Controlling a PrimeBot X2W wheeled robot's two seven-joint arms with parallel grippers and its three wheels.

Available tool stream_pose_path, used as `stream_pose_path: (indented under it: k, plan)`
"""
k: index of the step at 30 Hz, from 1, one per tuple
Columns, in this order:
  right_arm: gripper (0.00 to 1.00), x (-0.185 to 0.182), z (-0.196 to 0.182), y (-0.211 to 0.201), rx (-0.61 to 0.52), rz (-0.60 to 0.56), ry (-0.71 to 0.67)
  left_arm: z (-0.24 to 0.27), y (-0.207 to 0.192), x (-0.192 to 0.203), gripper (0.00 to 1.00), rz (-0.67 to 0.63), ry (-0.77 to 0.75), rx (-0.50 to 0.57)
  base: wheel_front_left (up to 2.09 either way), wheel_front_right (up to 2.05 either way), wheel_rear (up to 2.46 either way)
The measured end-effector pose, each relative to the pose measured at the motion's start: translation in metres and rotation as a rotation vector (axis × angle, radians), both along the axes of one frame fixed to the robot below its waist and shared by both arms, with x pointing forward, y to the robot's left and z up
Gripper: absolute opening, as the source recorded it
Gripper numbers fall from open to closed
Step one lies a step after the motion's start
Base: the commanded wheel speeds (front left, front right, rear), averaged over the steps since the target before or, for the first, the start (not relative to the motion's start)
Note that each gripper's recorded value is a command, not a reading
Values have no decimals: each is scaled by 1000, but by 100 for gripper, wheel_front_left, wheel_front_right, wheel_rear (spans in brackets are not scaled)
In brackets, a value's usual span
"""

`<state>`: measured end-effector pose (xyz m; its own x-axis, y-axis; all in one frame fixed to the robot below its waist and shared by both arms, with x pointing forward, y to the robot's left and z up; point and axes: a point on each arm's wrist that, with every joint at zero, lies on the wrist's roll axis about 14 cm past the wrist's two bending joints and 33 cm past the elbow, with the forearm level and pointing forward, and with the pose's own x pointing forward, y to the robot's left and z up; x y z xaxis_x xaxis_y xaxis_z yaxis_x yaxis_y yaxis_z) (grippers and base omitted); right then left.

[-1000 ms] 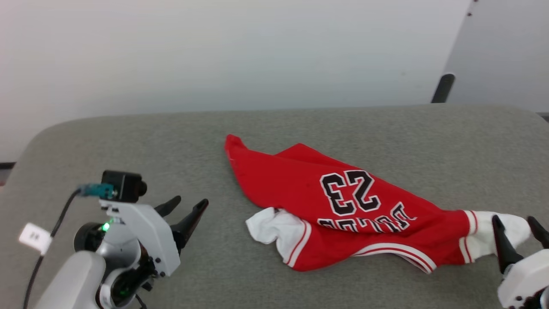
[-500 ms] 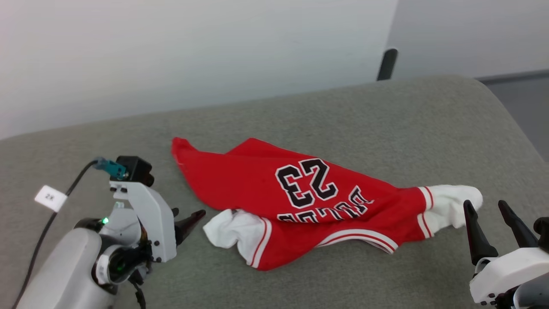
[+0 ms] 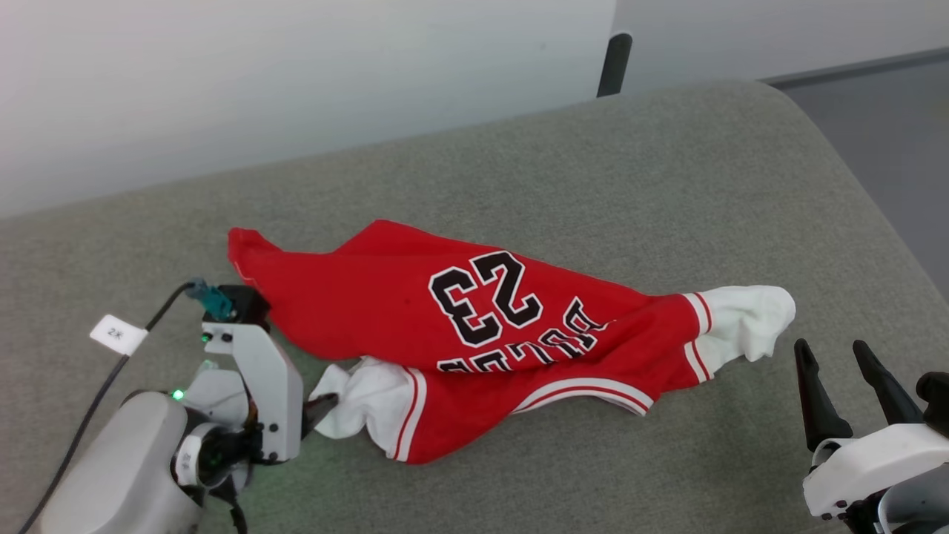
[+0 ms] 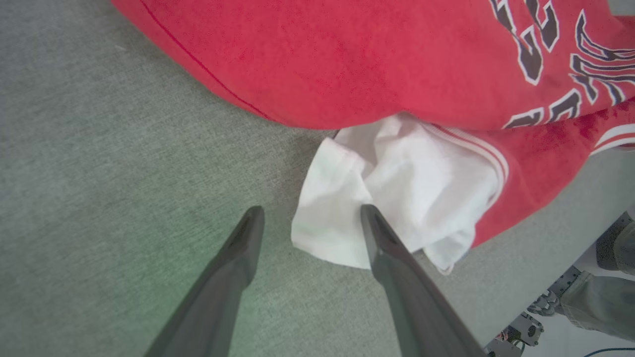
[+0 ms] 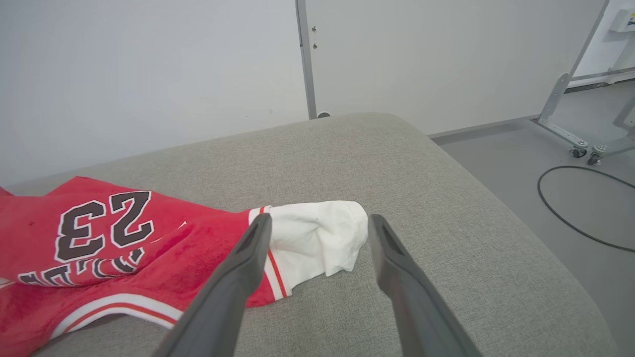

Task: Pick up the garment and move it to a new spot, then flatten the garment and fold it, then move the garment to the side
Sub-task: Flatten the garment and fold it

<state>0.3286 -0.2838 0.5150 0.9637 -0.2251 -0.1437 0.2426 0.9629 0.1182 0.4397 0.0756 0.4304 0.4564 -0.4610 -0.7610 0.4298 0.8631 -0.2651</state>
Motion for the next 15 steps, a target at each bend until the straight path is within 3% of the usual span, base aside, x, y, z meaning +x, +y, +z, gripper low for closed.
stream_pose_path:
  k: [6,15]
  plan:
    - [100,-1,-6,-3,5,-13,12,-22,4,-1,100,-9,51,54,0,0,0]
    - [100,5,-6,-5,0,-10,9,-31,0,-6,100,-2,107,39,0,0,0]
